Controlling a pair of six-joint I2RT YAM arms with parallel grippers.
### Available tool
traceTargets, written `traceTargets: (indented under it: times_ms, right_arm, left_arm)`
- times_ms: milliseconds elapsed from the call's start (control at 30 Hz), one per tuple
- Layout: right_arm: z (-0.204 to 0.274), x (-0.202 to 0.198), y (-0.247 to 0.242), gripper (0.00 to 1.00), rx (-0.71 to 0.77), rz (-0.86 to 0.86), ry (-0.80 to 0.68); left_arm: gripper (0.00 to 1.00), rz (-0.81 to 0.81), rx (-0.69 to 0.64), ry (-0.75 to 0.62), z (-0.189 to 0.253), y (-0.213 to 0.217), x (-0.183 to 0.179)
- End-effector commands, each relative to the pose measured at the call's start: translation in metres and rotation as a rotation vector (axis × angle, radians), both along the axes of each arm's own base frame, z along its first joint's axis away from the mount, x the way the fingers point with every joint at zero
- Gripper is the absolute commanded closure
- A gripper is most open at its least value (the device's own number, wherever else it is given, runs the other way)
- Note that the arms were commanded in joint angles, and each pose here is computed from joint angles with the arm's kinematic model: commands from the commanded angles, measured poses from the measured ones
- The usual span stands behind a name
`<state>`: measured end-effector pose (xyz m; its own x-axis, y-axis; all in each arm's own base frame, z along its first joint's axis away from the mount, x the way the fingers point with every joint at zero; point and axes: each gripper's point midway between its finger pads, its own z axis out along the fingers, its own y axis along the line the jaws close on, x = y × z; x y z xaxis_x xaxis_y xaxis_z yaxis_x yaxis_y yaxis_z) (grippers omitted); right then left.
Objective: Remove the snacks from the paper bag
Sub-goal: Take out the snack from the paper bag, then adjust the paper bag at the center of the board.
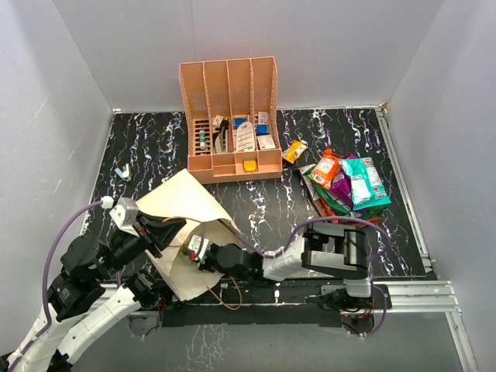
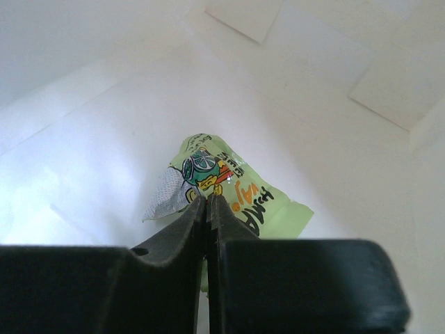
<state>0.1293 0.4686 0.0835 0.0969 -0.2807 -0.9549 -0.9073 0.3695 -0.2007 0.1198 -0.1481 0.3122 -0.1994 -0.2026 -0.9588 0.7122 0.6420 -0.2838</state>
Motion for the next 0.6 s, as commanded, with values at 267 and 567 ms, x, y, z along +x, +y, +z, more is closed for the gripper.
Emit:
traceTargets:
  times_ms: [267,567]
  right_arm:
    - [0.146,-0.006,-0.086,0.93,0.118,-0.078,-0.054]
    - [0.312,0.008,-0.155,0.93,0.385,-0.217,-0.142]
  left_arm:
    - [1.0,0.174,-0.079,0.033,0.04,0.008,0.032]
    - [1.0,0.38,-0.015,-0.005,0.092,0.014,0.08]
